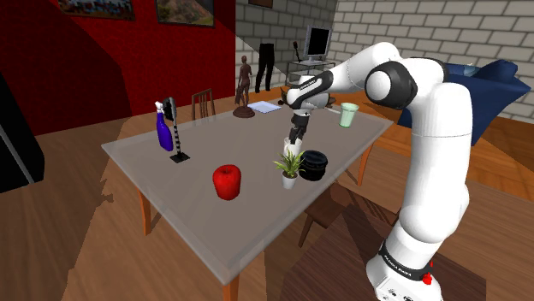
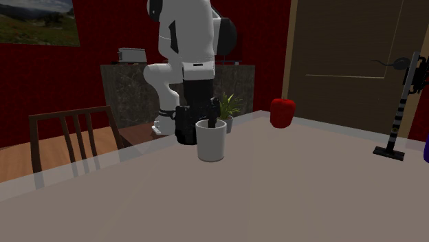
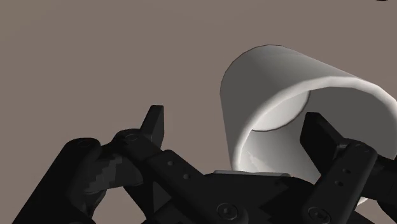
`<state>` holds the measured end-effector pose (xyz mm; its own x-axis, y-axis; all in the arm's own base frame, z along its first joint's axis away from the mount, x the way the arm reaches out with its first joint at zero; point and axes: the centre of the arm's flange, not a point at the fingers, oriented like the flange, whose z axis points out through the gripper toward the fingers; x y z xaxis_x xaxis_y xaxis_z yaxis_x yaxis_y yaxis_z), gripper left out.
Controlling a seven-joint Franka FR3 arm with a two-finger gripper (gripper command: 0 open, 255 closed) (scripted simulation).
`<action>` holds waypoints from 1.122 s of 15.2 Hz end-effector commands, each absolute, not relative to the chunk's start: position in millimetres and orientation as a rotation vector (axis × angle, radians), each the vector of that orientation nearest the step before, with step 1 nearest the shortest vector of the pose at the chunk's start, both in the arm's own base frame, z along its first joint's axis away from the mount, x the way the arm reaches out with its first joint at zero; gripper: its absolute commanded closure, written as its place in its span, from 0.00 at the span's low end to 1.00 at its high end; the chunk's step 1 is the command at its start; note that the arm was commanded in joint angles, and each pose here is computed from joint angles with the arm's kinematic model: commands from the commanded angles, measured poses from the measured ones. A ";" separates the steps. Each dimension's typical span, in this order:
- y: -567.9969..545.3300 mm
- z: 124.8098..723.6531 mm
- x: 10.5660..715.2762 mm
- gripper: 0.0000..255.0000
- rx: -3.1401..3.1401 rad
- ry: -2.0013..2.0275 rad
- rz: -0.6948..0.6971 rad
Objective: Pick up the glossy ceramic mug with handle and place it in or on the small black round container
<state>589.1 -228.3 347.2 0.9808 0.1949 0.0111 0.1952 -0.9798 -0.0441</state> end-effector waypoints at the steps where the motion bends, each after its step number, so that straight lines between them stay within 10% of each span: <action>1: -228.3 347.1 589.0 0.00 -3.082 -0.304 -0.011; 2: -228.3 347.2 589.0 0.00 -3.082 -0.304 -0.010; 3: -228.3 347.2 589.0 1.00 -3.082 -0.304 -0.010; 17: -228.3 373.5 589.0 1.00 -3.082 -0.304 -0.011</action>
<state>588.8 -228.6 368.1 0.9807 0.1950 0.0113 0.1953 -0.9798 -0.0442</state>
